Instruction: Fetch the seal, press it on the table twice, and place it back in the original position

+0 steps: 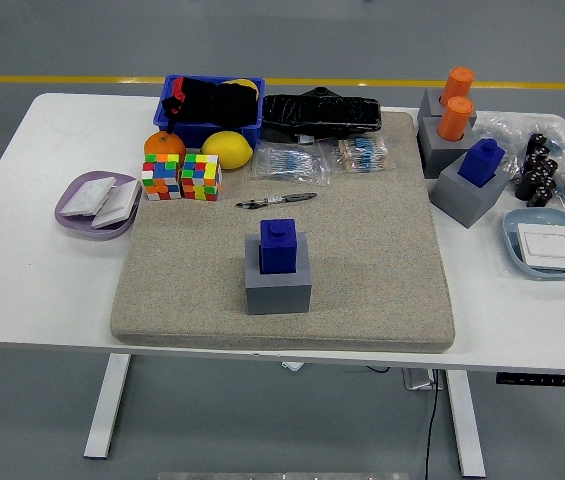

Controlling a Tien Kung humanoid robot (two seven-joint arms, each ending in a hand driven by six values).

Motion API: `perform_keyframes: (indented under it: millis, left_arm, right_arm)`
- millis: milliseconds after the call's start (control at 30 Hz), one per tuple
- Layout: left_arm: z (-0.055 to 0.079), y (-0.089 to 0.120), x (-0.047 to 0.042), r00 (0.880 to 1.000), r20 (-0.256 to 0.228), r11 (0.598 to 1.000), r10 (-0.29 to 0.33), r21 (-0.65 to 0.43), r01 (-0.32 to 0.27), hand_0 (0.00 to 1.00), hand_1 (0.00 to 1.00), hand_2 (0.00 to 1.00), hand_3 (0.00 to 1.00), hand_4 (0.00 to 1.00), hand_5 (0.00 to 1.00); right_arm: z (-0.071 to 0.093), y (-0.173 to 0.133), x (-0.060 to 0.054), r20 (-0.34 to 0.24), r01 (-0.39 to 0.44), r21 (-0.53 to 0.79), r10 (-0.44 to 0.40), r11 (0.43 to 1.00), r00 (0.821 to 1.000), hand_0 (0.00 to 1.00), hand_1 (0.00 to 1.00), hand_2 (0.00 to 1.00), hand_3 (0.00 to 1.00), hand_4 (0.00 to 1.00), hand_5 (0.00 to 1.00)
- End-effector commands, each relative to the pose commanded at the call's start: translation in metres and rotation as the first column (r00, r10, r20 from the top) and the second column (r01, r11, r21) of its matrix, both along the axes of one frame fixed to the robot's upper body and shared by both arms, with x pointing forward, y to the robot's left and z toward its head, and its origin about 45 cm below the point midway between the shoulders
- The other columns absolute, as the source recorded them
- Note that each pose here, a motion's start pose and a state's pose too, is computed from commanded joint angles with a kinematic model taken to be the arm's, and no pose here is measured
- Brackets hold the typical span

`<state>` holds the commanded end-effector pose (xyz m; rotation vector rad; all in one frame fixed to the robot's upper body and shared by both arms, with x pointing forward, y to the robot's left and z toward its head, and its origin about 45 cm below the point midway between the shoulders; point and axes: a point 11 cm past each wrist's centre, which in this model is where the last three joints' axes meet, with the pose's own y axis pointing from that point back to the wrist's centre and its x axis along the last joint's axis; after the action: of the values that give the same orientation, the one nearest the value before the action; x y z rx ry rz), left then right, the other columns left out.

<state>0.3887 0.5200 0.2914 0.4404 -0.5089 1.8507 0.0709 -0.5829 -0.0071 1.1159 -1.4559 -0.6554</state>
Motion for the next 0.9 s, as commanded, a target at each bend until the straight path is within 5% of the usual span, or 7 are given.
perform_keyframes:
  millis: [900]
  left_arm:
    - [0.0039,-0.0074,0.0050,1.000,0.005,1.000,-0.020,0.003,0.020,0.908,0.884,0.852,0.854,0.816,0.171]
  right_arm:
    - [-0.0018,0.0022,0.0002,0.020,0.029,0.009,-0.029,1.000,0.999,0.785,0.694,0.665,0.647,0.816,0.465]
